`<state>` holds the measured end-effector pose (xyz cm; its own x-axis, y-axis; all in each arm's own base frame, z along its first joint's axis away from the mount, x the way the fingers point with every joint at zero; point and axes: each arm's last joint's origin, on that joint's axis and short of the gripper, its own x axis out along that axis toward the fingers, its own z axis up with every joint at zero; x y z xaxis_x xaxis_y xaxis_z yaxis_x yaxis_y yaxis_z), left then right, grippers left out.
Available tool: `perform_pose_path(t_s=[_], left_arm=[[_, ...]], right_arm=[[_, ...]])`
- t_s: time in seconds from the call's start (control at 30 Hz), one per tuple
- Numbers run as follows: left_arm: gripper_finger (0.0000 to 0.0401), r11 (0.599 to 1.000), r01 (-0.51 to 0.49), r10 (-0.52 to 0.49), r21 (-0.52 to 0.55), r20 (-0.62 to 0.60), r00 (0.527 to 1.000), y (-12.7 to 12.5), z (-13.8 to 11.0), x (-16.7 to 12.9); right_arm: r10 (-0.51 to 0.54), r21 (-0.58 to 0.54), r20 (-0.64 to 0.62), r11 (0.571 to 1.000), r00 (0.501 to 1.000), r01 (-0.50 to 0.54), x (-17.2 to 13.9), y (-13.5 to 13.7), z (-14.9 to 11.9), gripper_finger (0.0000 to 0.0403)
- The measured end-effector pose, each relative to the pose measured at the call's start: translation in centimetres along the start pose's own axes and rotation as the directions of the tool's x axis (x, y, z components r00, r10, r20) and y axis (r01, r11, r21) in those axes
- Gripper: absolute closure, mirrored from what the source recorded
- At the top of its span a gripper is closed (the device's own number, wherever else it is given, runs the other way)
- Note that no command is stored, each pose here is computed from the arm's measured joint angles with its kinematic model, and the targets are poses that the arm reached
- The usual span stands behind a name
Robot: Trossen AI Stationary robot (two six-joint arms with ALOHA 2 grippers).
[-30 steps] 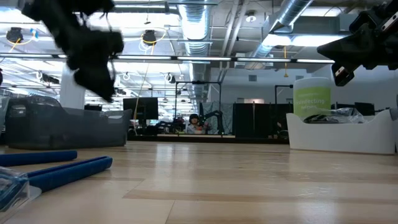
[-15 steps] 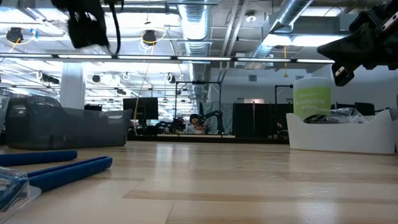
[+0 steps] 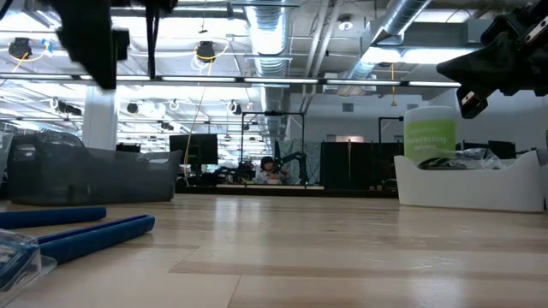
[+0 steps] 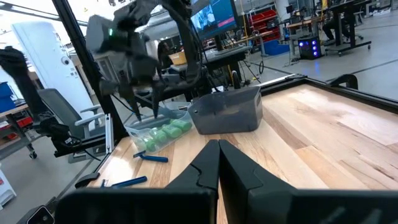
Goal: Pick & Place Travel size toiletries
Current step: Put the blue razor into the left black bin
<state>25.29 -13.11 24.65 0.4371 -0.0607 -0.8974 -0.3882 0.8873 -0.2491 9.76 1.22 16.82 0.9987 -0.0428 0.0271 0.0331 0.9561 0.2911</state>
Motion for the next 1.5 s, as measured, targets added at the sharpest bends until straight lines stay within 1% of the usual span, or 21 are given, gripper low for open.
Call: perform_pose_path(t_s=[0.1,0.27,0.4,0.57,0.7,1.0,1.33,1.5], left_arm=[[0.0238,0.998,-0.056,0.055,-0.024,-0.049,0.997,-0.4,-0.1,2.3],[0.0231,0.986,-0.138,0.128,-0.089,-0.103,0.986,-0.5,-0.4,5.1],[0.0223,0.977,-0.163,0.144,-0.135,-0.139,0.980,-0.4,-0.5,6.4],[0.0209,0.977,-0.160,0.131,-0.142,-0.194,0.972,-0.5,-0.8,7.3],[0.0203,0.974,-0.168,0.132,-0.155,-0.215,0.968,-0.6,-0.9,8.0],[0.0205,0.967,-0.210,0.170,-0.146,-0.246,0.954,-0.4,-1.3,9.9],[0.0206,0.962,-0.232,0.195,-0.145,-0.230,0.953,-0.2,-1.2,10.4],[0.0206,0.959,-0.246,0.200,-0.138,-0.283,0.938,-0.2,-1.6,11.8]], right_arm=[[0.000,0.000,0.000,1.000,1.000,0.000,0.0,0.0,0.0,0.0403],[0.000,0.000,0.000,1.000,1.000,0.000,0.0,0.0,0.0,0.0403],[0.000,0.000,0.000,1.000,1.000,0.000,0.0,0.0,0.0,0.0403],[-0.001,0.000,0.000,1.000,1.000,0.001,0.0,0.0,0.0,0.0403],[-0.001,0.000,0.000,1.000,1.000,0.001,0.0,0.0,0.0,0.0403],[-0.001,0.000,0.000,1.000,1.000,0.001,0.0,0.0,0.0,0.0403],[0.000,0.000,0.000,1.000,1.000,0.000,0.0,0.0,0.0,0.0403],[0.001,0.000,0.000,1.000,1.000,-0.001,0.0,0.0,0.0,0.0403]])
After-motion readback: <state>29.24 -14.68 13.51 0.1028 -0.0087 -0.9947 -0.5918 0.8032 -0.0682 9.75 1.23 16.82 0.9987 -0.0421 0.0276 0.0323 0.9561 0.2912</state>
